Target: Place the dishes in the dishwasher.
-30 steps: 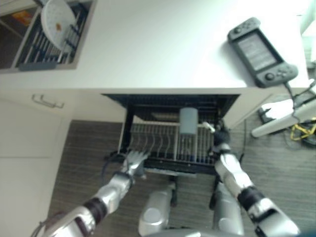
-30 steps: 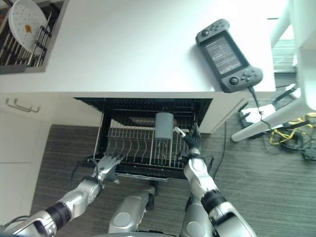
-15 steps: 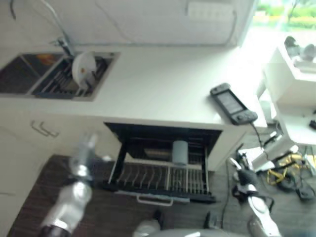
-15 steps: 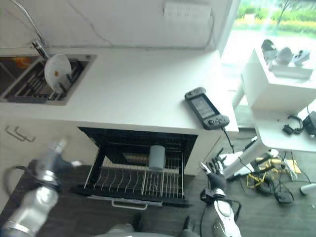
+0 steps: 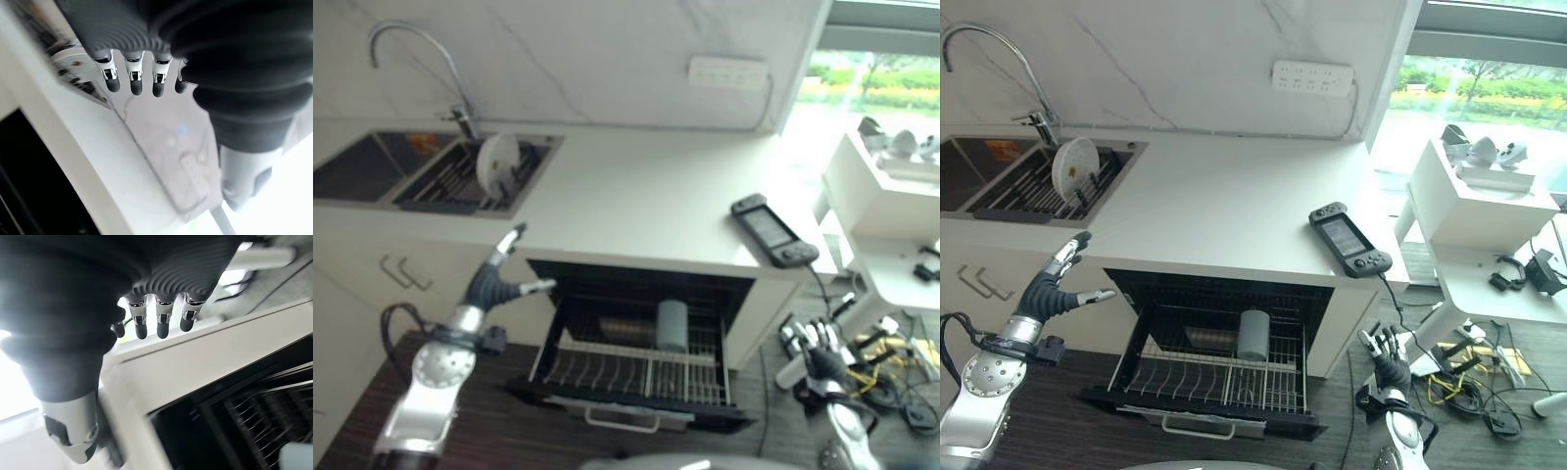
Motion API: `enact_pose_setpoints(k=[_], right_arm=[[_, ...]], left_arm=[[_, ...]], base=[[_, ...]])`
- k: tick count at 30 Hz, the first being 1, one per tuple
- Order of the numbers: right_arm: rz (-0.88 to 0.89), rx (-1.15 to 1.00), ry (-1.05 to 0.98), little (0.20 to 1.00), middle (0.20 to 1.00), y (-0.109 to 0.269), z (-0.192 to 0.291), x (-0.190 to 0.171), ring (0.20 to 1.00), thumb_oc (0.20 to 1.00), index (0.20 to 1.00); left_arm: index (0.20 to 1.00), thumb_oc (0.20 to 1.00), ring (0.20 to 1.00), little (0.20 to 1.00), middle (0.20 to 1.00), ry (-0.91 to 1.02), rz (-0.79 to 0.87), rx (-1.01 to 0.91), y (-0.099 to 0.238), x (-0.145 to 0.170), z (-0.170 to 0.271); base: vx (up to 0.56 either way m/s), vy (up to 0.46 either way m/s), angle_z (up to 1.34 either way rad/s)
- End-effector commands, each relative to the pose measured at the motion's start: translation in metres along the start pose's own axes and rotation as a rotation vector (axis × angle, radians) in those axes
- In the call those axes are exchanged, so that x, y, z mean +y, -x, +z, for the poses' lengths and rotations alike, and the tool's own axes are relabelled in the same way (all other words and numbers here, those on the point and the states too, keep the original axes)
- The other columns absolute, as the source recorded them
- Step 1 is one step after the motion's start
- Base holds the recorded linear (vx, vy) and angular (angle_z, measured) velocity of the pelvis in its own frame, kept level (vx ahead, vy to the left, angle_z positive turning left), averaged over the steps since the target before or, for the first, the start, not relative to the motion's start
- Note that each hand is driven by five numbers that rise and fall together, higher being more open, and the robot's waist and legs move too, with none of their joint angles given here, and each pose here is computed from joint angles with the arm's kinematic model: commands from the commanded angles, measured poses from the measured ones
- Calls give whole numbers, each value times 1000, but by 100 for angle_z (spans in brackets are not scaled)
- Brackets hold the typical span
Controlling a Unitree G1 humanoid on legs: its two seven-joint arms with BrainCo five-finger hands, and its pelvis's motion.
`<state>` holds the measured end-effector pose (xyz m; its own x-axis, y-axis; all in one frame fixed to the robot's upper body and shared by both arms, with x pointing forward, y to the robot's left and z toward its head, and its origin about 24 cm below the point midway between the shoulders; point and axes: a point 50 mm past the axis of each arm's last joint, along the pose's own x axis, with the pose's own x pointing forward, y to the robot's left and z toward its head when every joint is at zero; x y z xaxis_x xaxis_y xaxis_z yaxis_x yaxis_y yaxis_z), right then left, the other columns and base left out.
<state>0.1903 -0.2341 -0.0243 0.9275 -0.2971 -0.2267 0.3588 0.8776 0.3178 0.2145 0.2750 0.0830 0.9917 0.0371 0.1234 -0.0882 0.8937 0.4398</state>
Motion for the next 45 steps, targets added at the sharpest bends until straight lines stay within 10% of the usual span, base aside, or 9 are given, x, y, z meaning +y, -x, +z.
enact_pose_setpoints(k=[1, 17, 23, 32, 45], right_arm=[[203, -249, -8, 1000, 1000, -11, 51, 32, 1000, 1000, 1000], [532, -601, 295, 1000, 1000, 7, 122, 75, 1000, 1000, 1000], [639, -463, -61, 1000, 1000, -19, 130, 77, 1000, 1000, 1000], [553, -420, 25, 1000, 1000, -18, 117, 78, 1000, 1000, 1000], [374, -698, -56, 1000, 1000, -32, 180, 40, 1000, 1000, 1000]], left_arm=[[1000, 1000, 1000, 1000, 1000, 114, 119, -226, -11, 14, 33], [1000, 1000, 1000, 1000, 1000, 303, 51, -279, -20, -18, 37], [1000, 1000, 1000, 1000, 1000, 539, 31, -329, -33, -20, 45], [1000, 1000, 1000, 1000, 1000, 540, 70, -280, -19, -18, 29], [1000, 1000, 1000, 1000, 1000, 424, 75, -294, -33, 23, 26]], base=[[-100, -194, -3], [-42, -90, -9], [11, -14, 0], [-43, 22, 6], [-141, 839, -12]])
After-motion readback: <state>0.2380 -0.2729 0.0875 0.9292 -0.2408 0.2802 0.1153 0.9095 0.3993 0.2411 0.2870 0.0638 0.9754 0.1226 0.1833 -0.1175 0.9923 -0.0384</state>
